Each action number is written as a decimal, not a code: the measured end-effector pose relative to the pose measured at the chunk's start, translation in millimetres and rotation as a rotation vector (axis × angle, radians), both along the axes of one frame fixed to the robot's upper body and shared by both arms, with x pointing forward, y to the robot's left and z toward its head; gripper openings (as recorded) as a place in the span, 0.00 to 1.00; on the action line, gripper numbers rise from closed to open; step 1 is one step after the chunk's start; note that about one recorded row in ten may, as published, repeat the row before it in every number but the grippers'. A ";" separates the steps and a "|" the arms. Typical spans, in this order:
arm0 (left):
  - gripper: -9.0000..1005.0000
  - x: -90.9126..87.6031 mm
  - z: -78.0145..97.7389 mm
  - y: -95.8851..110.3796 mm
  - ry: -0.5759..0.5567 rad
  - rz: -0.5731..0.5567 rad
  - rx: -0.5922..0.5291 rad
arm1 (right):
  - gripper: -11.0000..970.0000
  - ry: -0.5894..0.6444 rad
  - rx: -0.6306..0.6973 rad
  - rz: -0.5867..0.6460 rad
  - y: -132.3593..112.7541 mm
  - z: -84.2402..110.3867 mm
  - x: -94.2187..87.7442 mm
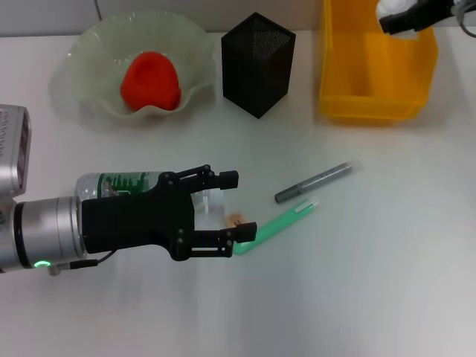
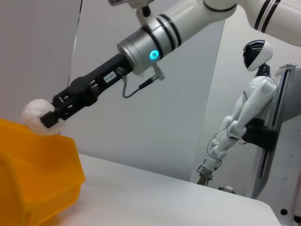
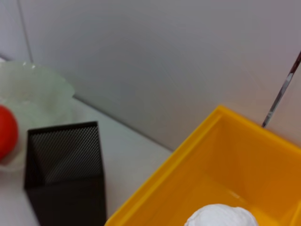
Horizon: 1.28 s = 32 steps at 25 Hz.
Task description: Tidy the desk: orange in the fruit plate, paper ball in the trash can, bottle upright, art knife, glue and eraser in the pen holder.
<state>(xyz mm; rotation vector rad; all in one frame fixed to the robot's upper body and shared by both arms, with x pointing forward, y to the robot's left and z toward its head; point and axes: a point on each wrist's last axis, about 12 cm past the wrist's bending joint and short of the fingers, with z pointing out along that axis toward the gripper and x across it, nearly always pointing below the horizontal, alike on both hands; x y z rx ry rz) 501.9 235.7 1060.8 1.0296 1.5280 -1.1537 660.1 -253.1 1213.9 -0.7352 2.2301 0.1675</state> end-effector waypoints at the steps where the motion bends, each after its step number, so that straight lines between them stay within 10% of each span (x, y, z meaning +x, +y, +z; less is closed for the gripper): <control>1: 0.86 -0.1 -0.1 0.0 0.001 0.000 0.000 | 0.58 -0.017 0.005 -0.009 0.4 -0.7 2.4; 11: 0.86 4.6 4.8 -3.1 -0.005 -0.010 -0.012 | 0.78 -0.209 0.467 0.016 -23.4 -6.1 -9.7; 18: 0.85 12.9 9.3 -6.7 0.008 -0.012 -0.005 | 0.83 -0.226 0.879 0.374 -61.4 -48.9 -81.8; 32: 0.85 61.1 38.6 -9.2 0.027 0.005 0.330 | 0.81 0.053 0.610 0.561 -57.8 -138.6 -157.9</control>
